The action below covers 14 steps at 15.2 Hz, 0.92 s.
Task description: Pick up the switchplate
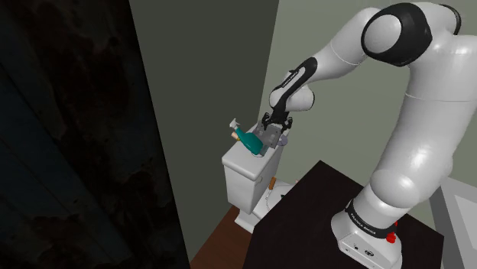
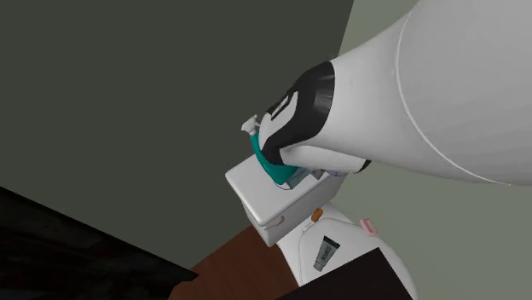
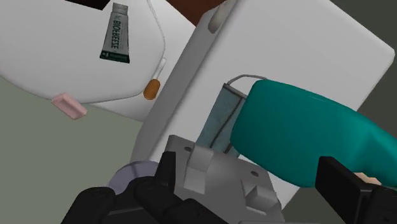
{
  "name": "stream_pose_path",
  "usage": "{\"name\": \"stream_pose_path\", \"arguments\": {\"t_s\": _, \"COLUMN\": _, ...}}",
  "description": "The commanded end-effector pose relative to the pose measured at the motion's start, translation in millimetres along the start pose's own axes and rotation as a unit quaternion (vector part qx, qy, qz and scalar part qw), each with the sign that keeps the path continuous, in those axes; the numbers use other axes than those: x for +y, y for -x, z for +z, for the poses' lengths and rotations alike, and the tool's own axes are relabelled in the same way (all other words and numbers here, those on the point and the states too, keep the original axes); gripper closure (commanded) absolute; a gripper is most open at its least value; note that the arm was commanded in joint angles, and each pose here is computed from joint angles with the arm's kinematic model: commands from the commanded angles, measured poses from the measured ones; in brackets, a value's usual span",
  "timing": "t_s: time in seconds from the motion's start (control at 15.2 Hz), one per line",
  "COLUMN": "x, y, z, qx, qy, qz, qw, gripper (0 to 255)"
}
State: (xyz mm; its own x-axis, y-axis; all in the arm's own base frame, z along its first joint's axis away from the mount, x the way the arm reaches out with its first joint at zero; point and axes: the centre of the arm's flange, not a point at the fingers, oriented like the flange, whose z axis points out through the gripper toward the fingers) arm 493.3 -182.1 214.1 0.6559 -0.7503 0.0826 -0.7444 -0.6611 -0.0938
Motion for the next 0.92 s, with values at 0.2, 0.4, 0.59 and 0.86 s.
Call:
{"name": "stream_pose_path", "arguments": {"t_s": 0.2, "x": 15.9, "y": -31.3, "z": 57.7, "qx": 0.007, "qy": -0.003, "qz": 0.050, "qw": 0.9987, "gripper": 0}}
{"name": "stream_pose_path", "arguments": {"t_s": 0.4, "x": 19.7, "y": -35.9, "z": 78.2, "qx": 0.008, "qy": -0.003, "qz": 0.059, "qw": 0.9982, "gripper": 0}}
{"name": "stream_pose_path", "arguments": {"t_s": 0.59, "x": 21.2, "y": -34.6, "z": 93.9, "qx": 0.008, "qy": -0.003, "qz": 0.059, "qw": 0.9982, "gripper": 0}}
{"name": "stream_pose_path", "arguments": {"t_s": 0.86, "x": 22.5, "y": -33.5, "z": 107.4, "qx": 0.008, "qy": -0.003, "qz": 0.059, "qw": 0.9982, "gripper": 0}}
